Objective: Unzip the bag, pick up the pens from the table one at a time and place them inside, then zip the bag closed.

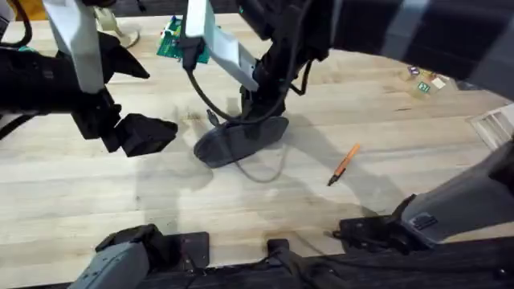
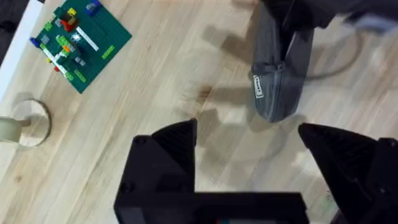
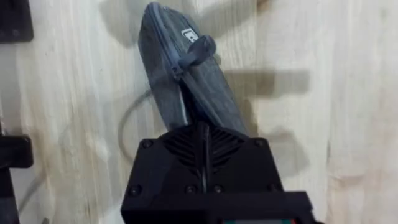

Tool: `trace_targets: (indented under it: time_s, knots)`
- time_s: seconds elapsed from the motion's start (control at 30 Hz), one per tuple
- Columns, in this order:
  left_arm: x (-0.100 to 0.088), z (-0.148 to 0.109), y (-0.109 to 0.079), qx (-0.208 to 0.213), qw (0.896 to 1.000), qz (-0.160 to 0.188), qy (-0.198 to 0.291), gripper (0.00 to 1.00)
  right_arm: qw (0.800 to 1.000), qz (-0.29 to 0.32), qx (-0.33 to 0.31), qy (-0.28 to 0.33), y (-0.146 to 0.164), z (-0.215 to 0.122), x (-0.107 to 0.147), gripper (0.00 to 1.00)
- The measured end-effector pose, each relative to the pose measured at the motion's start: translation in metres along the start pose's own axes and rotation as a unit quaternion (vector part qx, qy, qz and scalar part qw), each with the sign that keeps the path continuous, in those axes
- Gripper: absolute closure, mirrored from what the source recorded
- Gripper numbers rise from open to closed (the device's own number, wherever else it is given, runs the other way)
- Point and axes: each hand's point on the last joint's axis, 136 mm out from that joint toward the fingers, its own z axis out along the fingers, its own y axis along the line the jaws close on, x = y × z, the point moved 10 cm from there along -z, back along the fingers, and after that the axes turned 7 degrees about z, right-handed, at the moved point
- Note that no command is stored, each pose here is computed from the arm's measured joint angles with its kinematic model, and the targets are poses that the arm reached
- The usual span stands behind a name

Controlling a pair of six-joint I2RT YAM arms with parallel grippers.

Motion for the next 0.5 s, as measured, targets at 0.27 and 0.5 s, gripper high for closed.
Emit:
trace_targets:
  time_s: [0.27, 0.5]
  knots:
    - [0.0, 0.0, 0.0, 0.0, 1.0, 0.0, 0.0, 0.008, 0.999, 0.018, -0.032, 0.038, -0.012, 0.039, 0.009, 0.968]
    - [0.0, 0.0, 0.0, 0.0, 1.0, 0.0, 0.0, 0.008, 0.998, 0.019, -0.036, 0.042, -0.014, 0.045, 0.011, 0.97]
